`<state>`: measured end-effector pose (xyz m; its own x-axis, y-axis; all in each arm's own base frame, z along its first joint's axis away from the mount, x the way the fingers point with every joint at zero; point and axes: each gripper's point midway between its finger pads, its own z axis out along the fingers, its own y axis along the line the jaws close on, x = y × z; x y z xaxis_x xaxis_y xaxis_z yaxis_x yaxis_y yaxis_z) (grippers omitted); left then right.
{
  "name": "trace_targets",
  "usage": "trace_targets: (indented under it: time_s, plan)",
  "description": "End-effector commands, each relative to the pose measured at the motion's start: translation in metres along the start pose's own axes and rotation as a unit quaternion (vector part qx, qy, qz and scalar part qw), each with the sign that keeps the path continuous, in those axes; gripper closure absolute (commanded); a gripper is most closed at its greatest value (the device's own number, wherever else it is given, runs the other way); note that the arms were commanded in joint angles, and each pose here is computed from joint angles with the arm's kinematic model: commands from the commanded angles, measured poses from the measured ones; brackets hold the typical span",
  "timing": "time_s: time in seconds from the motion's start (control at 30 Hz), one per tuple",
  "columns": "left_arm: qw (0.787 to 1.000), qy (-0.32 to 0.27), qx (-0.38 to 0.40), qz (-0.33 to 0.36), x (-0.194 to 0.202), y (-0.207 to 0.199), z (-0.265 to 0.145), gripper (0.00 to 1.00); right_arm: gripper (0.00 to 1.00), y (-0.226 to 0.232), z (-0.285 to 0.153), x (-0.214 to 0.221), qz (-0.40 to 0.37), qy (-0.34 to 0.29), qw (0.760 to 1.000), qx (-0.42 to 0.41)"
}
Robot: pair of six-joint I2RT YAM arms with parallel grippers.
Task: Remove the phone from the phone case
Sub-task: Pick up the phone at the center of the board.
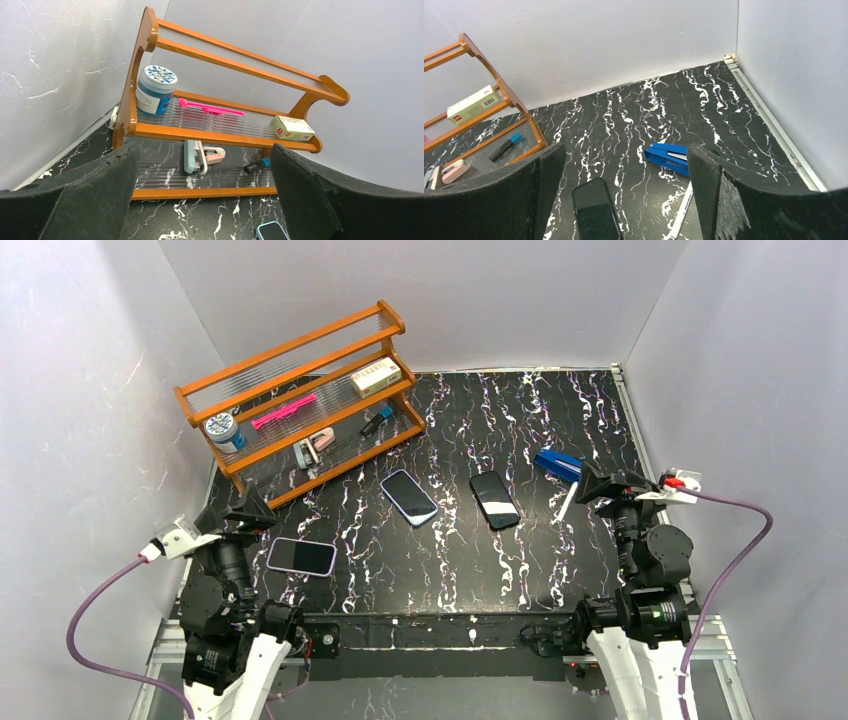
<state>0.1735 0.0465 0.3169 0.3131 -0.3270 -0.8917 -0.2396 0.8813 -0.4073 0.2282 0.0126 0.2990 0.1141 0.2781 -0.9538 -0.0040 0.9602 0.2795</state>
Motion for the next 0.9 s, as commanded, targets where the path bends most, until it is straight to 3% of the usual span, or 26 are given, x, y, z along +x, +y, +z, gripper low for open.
trace_targets:
  time_s: [0.0, 0.23, 0.4, 0.57, 0.7, 0.8, 0.87]
  plan:
    - [1.000, 0.008, 0.014, -0.004, 0.002, -0.008, 0.003, 0.02, 0.01, 0.015, 0.009, -0.007, 0.013, -0.007, 0.999, -0.031]
    - [0.999, 0.021, 0.047, -0.008, 0.011, -0.021, 0.005, 0.02, 0.01, 0.035, 0.020, 0.015, 0.028, 0.056, 0.995, -0.076]
    - [0.994, 0.063, 0.090, 0.014, 0.026, -0.041, 0.008, 0.02, 0.01, 0.045, 0.029, 0.046, 0.046, 0.153, 0.983, -0.087]
    - [0.990, 0.087, 0.107, 0.014, 0.037, -0.047, 0.006, 0.02, 0.01, 0.050, 0.033, 0.095, 0.076, 0.274, 0.955, -0.085]
    - [0.986, 0.094, 0.138, 0.008, 0.046, -0.056, 0.003, 0.02, 0.01, 0.033, 0.034, 0.143, 0.104, 0.393, 0.913, 0.002]
    - [0.987, 0.104, 0.122, 0.007, 0.055, -0.052, 0.006, 0.02, 0.01, 0.021, 0.045, 0.160, 0.126, 0.411, 0.901, 0.062]
    - [0.989, 0.105, 0.103, 0.008, 0.056, -0.045, 0.008, 0.02, 0.01, 0.023, 0.043, 0.175, 0.121, 0.432, 0.893, 0.044]
